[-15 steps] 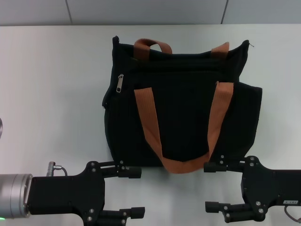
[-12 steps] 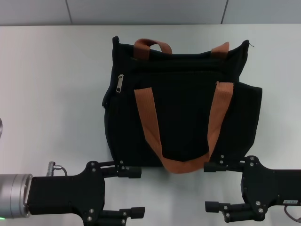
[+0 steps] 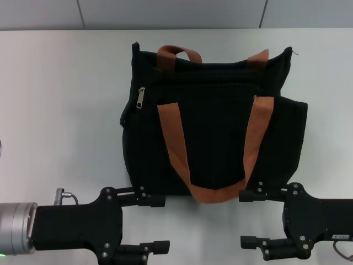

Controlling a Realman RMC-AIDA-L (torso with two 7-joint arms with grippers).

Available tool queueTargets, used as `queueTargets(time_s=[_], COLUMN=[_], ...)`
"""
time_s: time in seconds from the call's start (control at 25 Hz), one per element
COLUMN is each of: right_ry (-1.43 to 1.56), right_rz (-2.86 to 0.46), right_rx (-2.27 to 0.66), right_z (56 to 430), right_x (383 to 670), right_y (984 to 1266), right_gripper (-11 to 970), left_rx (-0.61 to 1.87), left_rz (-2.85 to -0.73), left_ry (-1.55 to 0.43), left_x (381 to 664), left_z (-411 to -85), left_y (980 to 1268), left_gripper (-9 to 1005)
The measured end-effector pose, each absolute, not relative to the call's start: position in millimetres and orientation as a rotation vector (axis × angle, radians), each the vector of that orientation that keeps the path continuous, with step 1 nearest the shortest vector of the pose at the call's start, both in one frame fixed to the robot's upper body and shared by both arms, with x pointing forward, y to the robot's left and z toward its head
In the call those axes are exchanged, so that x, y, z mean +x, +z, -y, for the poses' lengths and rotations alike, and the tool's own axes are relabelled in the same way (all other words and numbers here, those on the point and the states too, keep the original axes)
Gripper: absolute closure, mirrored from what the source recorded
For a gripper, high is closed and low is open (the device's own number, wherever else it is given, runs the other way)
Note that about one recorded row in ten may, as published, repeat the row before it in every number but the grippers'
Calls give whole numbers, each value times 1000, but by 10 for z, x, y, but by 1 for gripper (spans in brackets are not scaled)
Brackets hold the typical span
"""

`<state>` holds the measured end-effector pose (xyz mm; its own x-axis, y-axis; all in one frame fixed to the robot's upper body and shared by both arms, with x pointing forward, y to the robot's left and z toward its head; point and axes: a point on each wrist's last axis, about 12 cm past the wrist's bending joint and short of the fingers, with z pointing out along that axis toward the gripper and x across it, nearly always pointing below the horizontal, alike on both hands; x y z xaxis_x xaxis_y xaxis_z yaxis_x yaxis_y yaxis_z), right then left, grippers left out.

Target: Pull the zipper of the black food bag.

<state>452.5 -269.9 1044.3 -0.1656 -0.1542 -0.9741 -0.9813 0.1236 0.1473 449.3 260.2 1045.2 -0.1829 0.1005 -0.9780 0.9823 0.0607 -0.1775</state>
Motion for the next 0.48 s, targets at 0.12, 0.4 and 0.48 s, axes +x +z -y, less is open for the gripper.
queueTargets(time_s=[0.12, 0.4, 0.48], right_ry=[1154, 1142, 1140], right_rz=[-1498, -1507, -1507], right_rx=[-1161, -1150, -1149], right_z=[2701, 2713, 2714], right_x=[4529, 4529, 4530], right_y=[10446, 10436, 10436], right_gripper=[177, 178, 178], left_rx=[1152, 1093, 1052], left_rz=[-1433, -1327, -1260], left_ry=[-1256, -1250, -1245], left_x=[4496, 4561, 4597], left_z=[-2589, -2491, -2475], left_y=[10465, 10565, 10643], left_gripper=[286, 301, 306])
